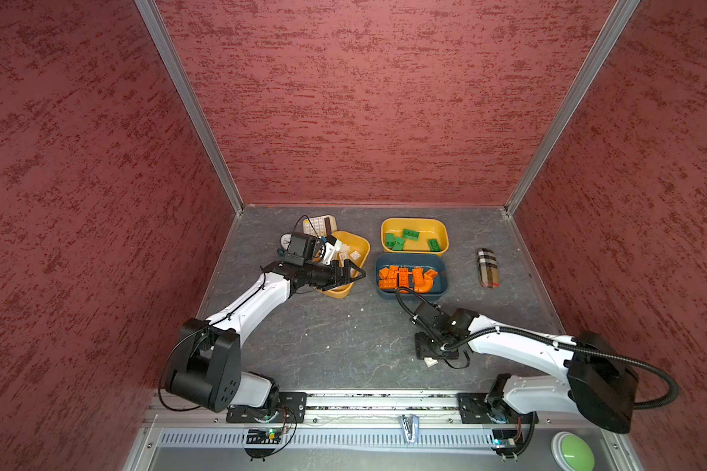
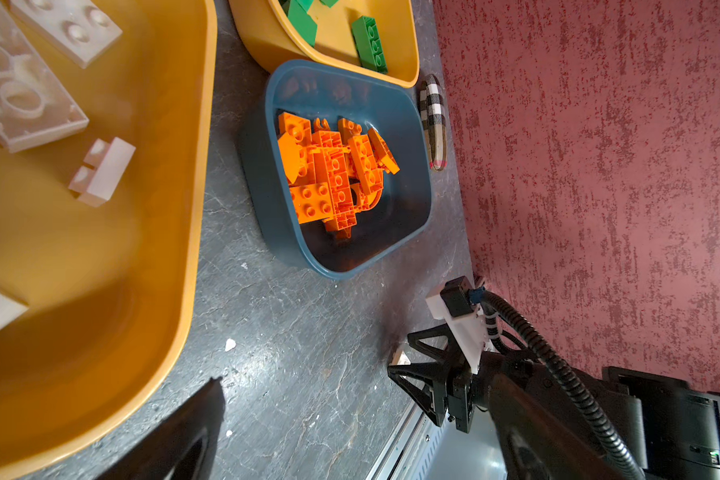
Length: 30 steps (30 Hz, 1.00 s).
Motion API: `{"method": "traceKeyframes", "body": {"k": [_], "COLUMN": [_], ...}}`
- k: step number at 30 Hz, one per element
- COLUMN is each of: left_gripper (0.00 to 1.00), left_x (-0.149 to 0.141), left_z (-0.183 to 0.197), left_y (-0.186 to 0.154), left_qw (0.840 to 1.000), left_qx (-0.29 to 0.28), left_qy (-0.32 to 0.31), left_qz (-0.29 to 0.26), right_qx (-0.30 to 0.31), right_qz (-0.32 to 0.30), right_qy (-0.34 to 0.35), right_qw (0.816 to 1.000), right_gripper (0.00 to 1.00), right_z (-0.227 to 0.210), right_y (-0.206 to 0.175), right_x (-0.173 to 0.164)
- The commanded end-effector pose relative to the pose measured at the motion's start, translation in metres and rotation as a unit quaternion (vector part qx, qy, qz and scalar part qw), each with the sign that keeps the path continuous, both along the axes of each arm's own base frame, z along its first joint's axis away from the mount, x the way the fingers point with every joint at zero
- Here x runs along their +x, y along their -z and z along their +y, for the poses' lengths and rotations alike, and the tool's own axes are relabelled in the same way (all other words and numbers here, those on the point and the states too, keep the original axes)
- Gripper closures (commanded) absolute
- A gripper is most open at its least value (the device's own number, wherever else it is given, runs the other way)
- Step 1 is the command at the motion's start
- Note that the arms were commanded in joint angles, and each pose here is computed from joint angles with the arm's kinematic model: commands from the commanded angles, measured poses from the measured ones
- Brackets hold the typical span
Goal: Sort the legos into containers by color
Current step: Pick up the lego from the bottom-center of the table.
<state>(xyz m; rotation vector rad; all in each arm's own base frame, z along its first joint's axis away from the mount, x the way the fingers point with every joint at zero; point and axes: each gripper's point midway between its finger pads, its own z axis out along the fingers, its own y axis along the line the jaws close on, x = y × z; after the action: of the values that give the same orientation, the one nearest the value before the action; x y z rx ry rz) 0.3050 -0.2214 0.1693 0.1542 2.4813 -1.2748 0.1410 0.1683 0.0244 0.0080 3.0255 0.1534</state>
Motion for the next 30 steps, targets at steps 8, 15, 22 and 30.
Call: {"method": "traceKeyframes", "body": {"k": [8,15,22,30], "left_gripper": [0.01,0.01,0.0,0.0], "left_x": [-0.001,-0.001,0.0,-0.002], "left_z": [0.004,0.005,0.013,0.05], "left_y": [0.0,0.002,-0.006,-0.02], "left_qw": [1.0,1.0,1.0,0.998], "left_qx": [0.005,0.007,0.011,0.024], "left_qy": [0.003,0.003,-0.003,-0.045], "left_qz": [-0.01,-0.009,-0.014,-0.026], "right_qx": [-0.024,-0.057,-0.021,0.106], "right_qz": [0.015,0.005,-0.046,-0.12], "right_qy": [-0.017,-0.025,-0.041,-0.062], "right_qw": [0.999,0.998,0.998,0.985], "right_gripper": [0.47,0.64,0.71,0.73], "right_z": [-0.003,-0.008,0.03,0.11], "right_y": [0.01,0.006,-0.029,-0.09], "right_x": [-0.019,-0.014,0.031,0.126]}}
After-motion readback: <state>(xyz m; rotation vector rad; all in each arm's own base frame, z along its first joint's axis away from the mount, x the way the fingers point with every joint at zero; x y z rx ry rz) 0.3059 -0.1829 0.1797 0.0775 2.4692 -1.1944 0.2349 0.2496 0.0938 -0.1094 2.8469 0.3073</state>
